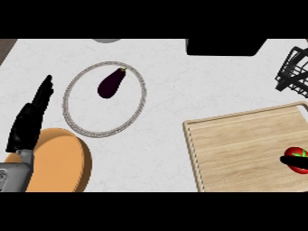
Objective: Pick the tomato from the tray and place it in the tiered basket
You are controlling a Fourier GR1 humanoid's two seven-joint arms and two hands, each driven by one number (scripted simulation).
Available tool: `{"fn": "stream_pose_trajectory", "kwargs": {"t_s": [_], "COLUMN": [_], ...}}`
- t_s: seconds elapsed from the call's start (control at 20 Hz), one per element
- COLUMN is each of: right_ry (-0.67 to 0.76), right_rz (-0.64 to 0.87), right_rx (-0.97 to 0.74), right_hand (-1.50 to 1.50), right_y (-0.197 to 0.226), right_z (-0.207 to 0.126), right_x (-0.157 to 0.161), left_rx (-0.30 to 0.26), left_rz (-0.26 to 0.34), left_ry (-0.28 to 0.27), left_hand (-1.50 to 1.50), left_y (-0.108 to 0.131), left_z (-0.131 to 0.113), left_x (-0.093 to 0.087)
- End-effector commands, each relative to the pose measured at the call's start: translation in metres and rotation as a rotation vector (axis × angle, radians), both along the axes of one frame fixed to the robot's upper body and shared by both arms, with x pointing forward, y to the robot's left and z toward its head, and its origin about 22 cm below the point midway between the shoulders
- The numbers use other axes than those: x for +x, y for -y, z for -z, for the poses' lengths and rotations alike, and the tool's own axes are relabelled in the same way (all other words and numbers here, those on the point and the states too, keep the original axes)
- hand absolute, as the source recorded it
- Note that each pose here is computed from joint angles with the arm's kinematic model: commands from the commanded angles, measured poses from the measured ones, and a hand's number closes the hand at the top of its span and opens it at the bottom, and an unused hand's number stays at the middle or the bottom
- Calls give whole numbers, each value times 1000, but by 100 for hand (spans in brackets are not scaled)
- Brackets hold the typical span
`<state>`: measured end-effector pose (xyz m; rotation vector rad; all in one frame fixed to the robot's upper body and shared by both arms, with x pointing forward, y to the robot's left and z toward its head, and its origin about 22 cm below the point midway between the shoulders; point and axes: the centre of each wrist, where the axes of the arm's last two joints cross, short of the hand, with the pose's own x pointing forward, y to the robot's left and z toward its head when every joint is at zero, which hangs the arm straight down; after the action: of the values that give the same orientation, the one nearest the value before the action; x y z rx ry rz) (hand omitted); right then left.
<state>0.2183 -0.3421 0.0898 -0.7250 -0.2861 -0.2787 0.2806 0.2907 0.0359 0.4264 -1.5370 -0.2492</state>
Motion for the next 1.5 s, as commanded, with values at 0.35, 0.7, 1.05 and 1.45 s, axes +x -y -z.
{"fn": "stream_pose_trajectory", "kwargs": {"t_s": [0.35,0.7,1.05,1.45], "right_ry": [-77,-134,23,294], "right_rz": [17,-184,-34,-312], "right_rx": [156,51,68,-279], "right_hand": [150,150,150,150], "right_y": [-8,-24,-29,-40], "right_z": [32,45,17,-37], "right_x": [40,19,26,90], "left_rx": [-1,-5,0,14], "left_rz": [-6,-16,-15,85], "left_ry": [8,5,8,31], "left_hand": [0,0,0,0], "left_y": [-8,2,-6,20], "left_z": [2,2,-6,-11], "left_x": [3,6,3,19]}}
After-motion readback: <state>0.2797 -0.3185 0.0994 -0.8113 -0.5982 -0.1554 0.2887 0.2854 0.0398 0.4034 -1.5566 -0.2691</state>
